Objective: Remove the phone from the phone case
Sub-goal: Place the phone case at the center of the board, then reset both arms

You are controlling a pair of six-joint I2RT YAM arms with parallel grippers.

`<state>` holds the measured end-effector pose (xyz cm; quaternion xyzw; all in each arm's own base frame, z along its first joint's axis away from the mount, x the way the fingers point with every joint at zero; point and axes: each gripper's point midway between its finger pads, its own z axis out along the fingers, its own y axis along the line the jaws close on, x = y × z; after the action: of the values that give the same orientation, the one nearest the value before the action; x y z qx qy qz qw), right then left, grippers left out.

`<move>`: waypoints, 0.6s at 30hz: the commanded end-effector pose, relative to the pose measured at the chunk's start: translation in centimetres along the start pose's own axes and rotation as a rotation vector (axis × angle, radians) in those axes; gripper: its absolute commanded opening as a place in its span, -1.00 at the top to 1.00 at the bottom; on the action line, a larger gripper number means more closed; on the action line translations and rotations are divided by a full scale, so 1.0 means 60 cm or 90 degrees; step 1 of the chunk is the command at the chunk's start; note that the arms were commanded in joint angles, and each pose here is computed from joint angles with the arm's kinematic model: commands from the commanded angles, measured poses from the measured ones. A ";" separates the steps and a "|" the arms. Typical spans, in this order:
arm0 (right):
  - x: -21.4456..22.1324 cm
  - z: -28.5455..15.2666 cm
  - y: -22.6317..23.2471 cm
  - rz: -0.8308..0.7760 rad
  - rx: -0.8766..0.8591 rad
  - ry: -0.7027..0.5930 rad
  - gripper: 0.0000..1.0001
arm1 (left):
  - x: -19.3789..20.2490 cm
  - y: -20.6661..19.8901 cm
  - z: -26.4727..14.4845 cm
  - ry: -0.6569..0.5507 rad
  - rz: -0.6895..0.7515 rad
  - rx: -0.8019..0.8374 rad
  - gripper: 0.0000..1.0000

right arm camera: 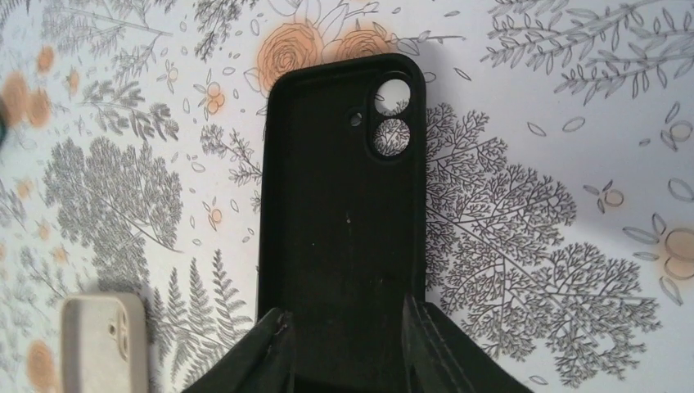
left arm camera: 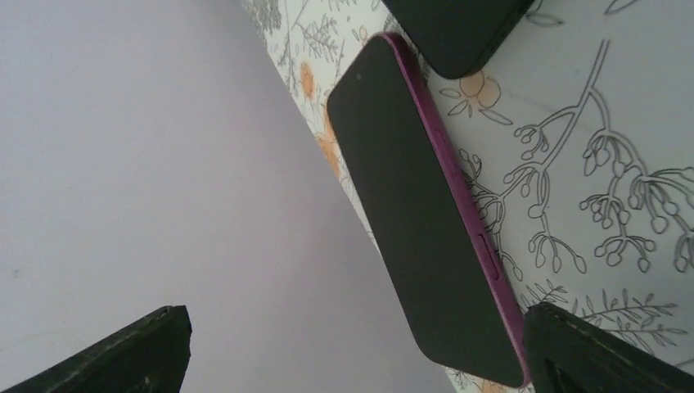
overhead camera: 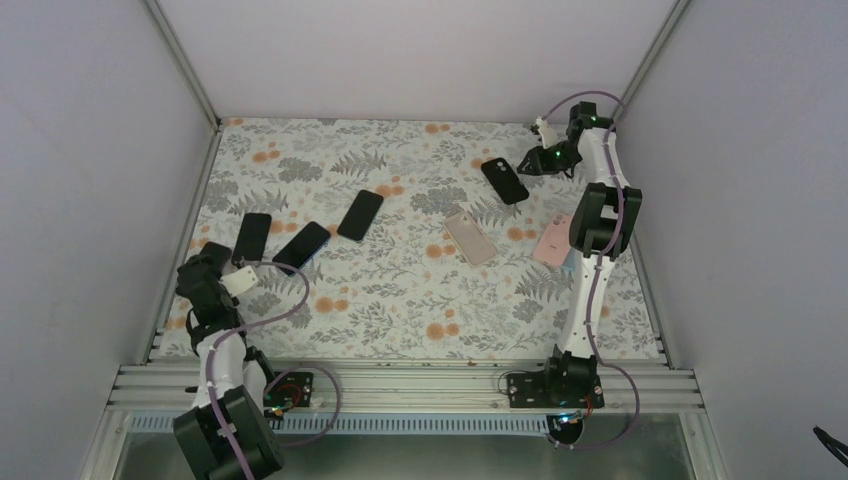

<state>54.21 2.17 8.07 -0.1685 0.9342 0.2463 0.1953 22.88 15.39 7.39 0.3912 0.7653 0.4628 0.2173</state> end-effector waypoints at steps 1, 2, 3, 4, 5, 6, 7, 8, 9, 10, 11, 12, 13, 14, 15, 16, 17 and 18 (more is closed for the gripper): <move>-0.010 -0.024 0.027 -0.015 -0.007 -0.011 0.12 | -0.024 0.019 -0.026 -0.063 0.004 0.050 -1.00; -0.010 -0.029 0.029 -0.016 -0.003 -0.015 -0.03 | -0.032 0.027 -0.036 -0.082 0.003 0.052 -1.00; -0.011 -0.034 0.031 -0.016 0.001 -0.018 -0.15 | -0.040 0.031 -0.046 -0.102 0.003 0.062 -1.00; -0.013 -0.040 0.035 -0.020 0.003 -0.023 -0.23 | -0.047 0.036 -0.057 -0.120 0.002 0.070 -1.00; -0.017 -0.048 0.039 -0.023 0.006 -0.029 -0.31 | -0.055 0.044 -0.068 -0.138 0.000 0.076 -1.00; -0.019 -0.055 0.041 -0.023 0.010 -0.033 -0.40 | -0.060 0.054 -0.078 -0.152 -0.007 0.077 -1.00; -0.023 -0.062 0.045 -0.027 0.014 -0.037 -0.52 | -0.066 0.066 -0.087 -0.166 -0.017 0.078 -1.00; -0.028 -0.072 0.052 -0.036 0.015 -0.042 -0.61 | -0.071 0.080 -0.096 -0.179 -0.028 0.080 -1.00; -0.032 -0.082 0.060 -0.046 0.016 -0.047 -0.71 | -0.075 0.095 -0.103 -0.189 -0.044 0.081 -1.00; -0.038 -0.094 0.071 -0.059 0.016 -0.054 -0.78 | -0.080 0.114 -0.110 -0.198 -0.061 0.082 -1.00; -0.044 -0.110 0.083 -0.075 0.017 -0.065 -0.88 | -0.083 0.131 -0.116 -0.204 -0.084 0.084 -1.00; -0.048 -0.125 0.096 -0.090 0.018 -0.073 -0.97 | -0.085 0.155 -0.120 -0.208 -0.109 0.077 -1.00; -0.053 -0.142 0.109 -0.108 0.022 -0.084 -0.99 | -0.085 0.178 -0.124 -0.209 -0.139 0.073 -1.00; -0.057 -0.160 0.121 -0.125 0.031 -0.095 -0.99 | -0.086 0.206 -0.130 -0.213 -0.176 0.068 -1.00; -0.064 -0.181 0.130 -0.147 0.048 -0.113 -1.00 | -0.086 0.225 -0.133 -0.219 -0.206 0.067 -1.00; -0.069 -0.201 0.138 -0.167 0.069 -0.131 -1.00 | -0.085 0.247 -0.135 -0.222 -0.244 0.063 -1.00; -0.075 -0.219 0.139 -0.183 0.101 -0.154 -1.00 | -0.085 0.266 -0.137 -0.229 -0.283 0.063 -1.00; -0.072 -0.231 0.137 -0.189 0.133 -0.172 -1.00 | -0.085 0.285 -0.138 -0.233 -0.323 0.065 -1.00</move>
<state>51.52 3.02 18.93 -0.2182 0.9104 0.2066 0.2845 26.16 11.77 23.22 0.3645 0.7778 0.3501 0.3735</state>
